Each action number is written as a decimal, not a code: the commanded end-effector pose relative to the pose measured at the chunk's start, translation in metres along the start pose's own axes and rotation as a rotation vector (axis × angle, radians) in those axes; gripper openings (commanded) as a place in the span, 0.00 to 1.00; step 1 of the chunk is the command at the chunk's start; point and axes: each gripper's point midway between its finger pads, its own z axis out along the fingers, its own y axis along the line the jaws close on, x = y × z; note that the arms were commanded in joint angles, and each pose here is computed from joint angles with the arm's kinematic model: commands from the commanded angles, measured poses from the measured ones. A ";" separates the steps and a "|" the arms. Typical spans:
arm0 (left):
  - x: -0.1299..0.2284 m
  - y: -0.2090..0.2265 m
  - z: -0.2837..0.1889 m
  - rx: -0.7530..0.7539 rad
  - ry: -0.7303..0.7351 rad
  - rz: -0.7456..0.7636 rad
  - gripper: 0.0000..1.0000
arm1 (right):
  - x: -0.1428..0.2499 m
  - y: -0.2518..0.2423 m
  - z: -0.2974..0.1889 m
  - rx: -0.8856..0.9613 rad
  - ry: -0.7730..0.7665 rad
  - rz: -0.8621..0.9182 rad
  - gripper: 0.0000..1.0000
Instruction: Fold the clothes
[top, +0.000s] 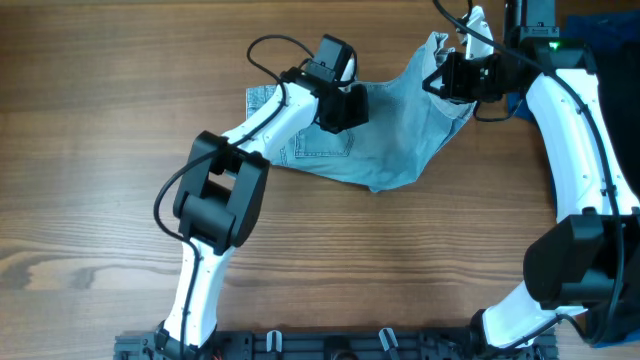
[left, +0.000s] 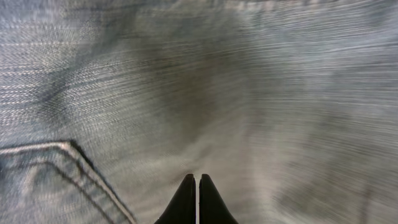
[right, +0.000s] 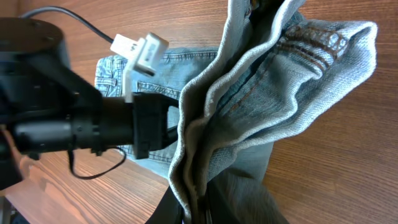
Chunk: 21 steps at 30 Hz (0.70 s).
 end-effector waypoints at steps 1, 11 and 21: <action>0.015 0.004 0.027 -0.020 0.036 0.001 0.04 | -0.008 0.012 -0.014 -0.006 -0.041 -0.028 0.04; 0.000 -0.017 0.024 0.026 -0.032 0.050 0.04 | -0.008 0.012 -0.014 -0.005 -0.041 -0.027 0.05; 0.006 0.001 0.037 -0.068 -0.037 0.044 0.04 | -0.008 0.009 -0.014 0.013 -0.042 -0.027 0.04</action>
